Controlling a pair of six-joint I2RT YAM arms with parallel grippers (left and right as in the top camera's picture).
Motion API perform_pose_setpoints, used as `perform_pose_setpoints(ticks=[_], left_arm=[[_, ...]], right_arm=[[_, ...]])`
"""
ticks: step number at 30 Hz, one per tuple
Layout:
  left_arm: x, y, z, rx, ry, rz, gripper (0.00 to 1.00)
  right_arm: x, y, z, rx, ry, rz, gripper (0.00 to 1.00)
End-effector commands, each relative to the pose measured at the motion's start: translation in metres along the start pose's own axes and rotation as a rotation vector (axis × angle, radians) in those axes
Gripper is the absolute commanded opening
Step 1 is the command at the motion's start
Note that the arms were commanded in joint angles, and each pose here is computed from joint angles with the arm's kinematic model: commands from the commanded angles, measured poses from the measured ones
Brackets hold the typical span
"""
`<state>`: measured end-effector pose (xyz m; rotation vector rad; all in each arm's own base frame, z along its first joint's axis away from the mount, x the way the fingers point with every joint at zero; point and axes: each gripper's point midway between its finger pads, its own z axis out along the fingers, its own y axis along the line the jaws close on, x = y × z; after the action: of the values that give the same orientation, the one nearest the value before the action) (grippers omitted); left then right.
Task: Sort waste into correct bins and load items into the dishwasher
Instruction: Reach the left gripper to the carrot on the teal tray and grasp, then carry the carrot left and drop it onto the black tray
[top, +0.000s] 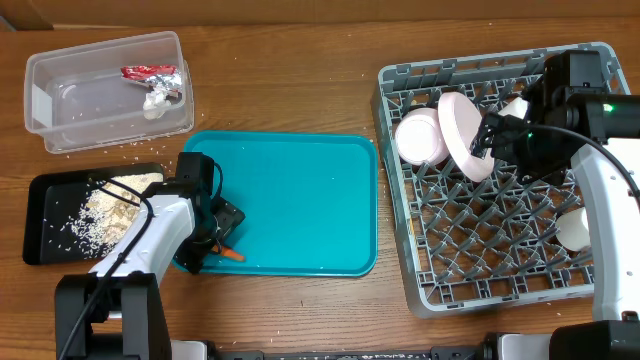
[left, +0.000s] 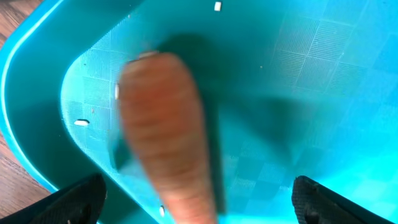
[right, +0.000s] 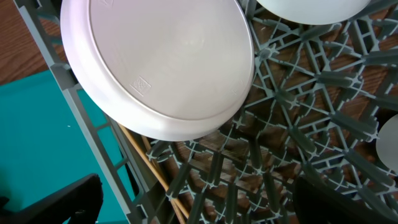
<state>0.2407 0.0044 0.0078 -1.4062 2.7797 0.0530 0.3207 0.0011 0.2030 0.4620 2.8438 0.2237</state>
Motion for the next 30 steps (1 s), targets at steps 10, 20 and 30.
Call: perform_pose_setpoints(ticks=[10, 20, 30], left_arm=[[-0.0040, -0.0007, 0.0055, -0.006, -0.021, -0.015, 0.43], [-0.0073, 0.0017, 0.0055, -0.019, -0.041, -0.015, 0.32], [-0.0114, 0.0001, 0.0034, -0.017, -0.055, 0.014, 0.10]], right_arm=[[-0.0023, 0.0031, -0.0127, -0.017, -0.041, -0.016, 1.00], [-0.0022, 0.0031, -0.0127, -0.017, -0.040, -0.016, 1.00], [-0.0014, 0.0029, -0.0127, -0.016, -0.037, -0.016, 1.00]])
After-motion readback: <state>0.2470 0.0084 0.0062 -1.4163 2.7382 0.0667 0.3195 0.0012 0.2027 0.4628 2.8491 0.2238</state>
